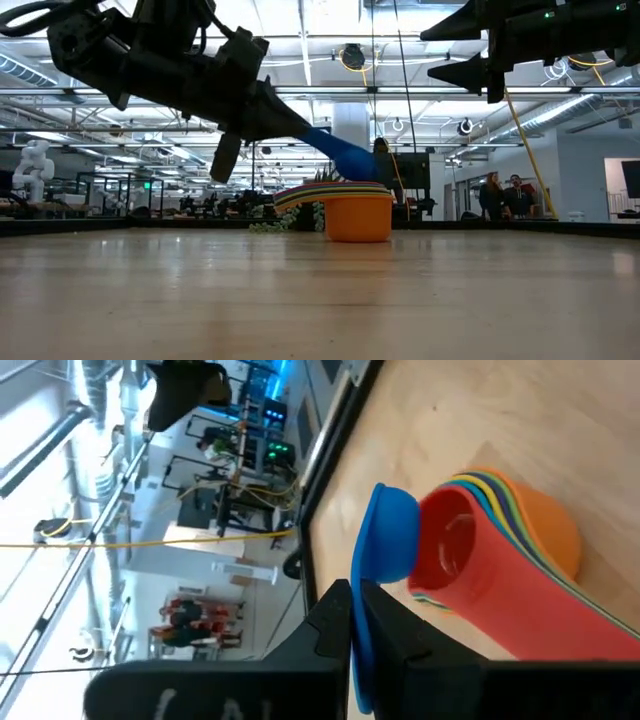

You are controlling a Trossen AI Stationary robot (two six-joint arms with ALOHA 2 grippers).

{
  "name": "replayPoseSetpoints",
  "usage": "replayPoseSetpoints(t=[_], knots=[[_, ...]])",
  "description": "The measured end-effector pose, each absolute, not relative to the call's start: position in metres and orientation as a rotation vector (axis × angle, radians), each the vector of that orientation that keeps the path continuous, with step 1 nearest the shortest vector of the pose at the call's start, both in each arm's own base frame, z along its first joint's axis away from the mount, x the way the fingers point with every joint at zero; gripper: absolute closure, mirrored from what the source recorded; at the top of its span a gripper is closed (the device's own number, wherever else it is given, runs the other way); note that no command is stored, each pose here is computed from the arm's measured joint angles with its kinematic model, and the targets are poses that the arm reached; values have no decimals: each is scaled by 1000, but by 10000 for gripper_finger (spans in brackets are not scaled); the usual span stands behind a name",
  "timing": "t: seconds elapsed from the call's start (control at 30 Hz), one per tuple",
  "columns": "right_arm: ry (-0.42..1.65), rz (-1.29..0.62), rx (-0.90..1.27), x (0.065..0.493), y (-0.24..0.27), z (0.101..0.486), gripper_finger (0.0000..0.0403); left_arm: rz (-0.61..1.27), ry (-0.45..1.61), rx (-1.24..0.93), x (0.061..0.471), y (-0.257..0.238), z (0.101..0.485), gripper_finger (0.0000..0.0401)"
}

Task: Nest measuring cups in basket
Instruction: Stack the blue measuring cup on top of the red measuring cup

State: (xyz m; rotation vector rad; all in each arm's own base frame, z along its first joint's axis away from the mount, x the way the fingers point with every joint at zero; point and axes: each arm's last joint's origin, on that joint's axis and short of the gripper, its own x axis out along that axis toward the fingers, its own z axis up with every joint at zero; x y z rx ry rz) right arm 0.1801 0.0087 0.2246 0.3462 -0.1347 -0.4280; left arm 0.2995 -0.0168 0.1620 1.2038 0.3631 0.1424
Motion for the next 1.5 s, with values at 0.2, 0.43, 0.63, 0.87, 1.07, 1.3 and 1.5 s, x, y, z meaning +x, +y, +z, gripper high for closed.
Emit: replayPoseSetpoints(t=[0.2,0.43,0.63,0.87,1.07,1.3,1.5], knots=[[-135,-428,346,180,9,225,85,140,365,1194,300,-16,162,386],[-136,-428,352,180,9,225,85,115,354,1187,300,-17,161,385],[-137,-427,356,180,9,225,85,91,399,1178,299,-15,156,385],[-136,-424,354,180,9,225,85,101,398,1159,299,-13,157,384],[-136,-424,354,180,9,225,85,118,363,1151,299,-14,160,384],[-134,-424,347,180,9,225,85,125,313,1185,300,-20,165,394],[-134,-424,346,180,9,225,85,145,380,1196,303,-16,154,390]])
